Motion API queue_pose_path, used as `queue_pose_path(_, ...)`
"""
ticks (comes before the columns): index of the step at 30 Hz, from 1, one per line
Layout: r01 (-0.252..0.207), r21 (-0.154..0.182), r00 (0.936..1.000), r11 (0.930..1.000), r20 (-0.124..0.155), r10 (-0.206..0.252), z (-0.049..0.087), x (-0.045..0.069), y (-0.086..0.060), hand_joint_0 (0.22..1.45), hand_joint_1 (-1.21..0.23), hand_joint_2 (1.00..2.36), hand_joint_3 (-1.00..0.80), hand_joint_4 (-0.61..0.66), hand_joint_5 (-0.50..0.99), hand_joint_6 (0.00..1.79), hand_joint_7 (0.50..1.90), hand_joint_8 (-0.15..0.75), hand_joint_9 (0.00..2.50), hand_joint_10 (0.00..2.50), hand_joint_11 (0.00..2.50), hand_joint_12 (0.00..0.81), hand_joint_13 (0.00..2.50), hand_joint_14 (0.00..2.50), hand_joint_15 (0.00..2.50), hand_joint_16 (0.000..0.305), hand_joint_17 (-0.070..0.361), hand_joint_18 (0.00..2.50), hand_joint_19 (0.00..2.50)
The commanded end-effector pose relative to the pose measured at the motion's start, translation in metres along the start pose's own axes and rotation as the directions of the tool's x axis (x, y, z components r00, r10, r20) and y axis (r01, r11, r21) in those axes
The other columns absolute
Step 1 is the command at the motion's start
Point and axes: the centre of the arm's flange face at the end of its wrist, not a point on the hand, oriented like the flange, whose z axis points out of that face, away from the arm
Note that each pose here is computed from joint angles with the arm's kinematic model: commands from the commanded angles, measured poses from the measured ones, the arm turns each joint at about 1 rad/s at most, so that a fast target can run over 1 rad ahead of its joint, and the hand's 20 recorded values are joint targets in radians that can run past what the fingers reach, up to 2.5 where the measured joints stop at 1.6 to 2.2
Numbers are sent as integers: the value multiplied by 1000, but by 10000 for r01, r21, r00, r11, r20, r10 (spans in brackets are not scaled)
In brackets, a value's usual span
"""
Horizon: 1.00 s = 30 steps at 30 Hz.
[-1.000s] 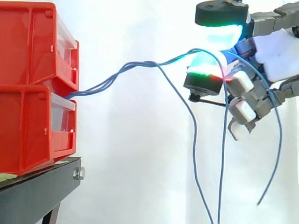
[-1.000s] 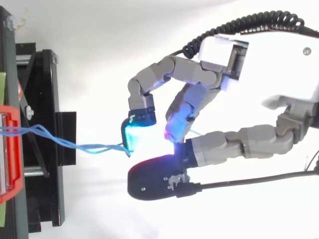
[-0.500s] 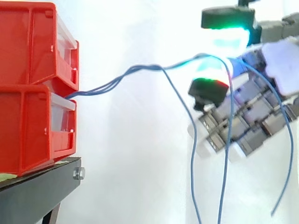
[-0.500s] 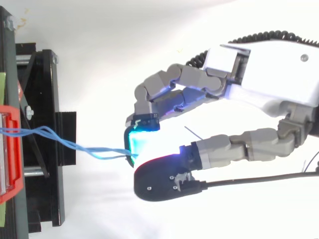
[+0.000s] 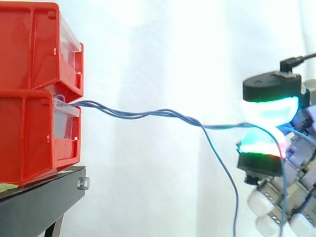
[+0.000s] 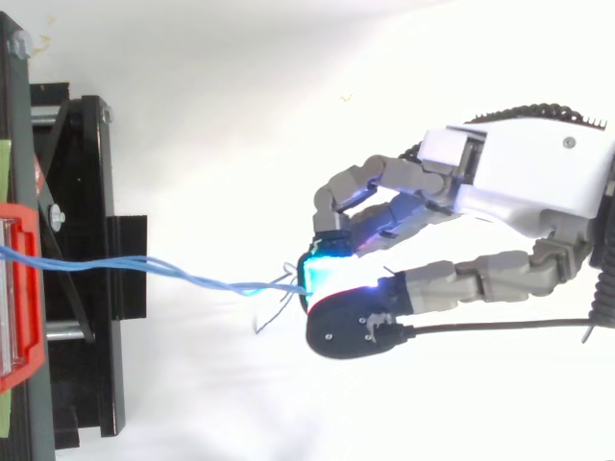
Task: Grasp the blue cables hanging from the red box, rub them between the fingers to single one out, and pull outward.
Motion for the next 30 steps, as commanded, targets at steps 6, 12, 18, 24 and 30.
queue_pose_path(6,315,923,9992,9952,200,-335,-7,-17,-9,605,-842,1018,9,-38,-78,852,1242,267,808,6,156,368,546,11,243,50,112,600,316)
queue_pose_path(12,762,1520,9962,9854,295,-816,-14,-31,-11,604,-836,1017,12,-35,-80,860,1215,273,872,9,227,376,598,12,291,50,113,628,365)
queue_pose_path(18,1060,2227,9914,9691,512,-1202,-27,-49,-9,602,-828,1019,9,-32,-82,864,1197,276,903,10,272,385,637,13,324,51,115,645,394)
queue_pose_path(24,1619,3084,9754,9374,938,-1993,-45,-57,5,602,-822,1018,3,-35,-84,868,1190,276,909,10,282,381,642,14,333,51,115,646,406)
queue_pose_path(30,3736,3169,8935,8718,1295,-4300,-53,-66,31,601,-818,1018,0,-31,-85,869,1182,277,918,11,292,383,647,15,338,51,115,652,412)
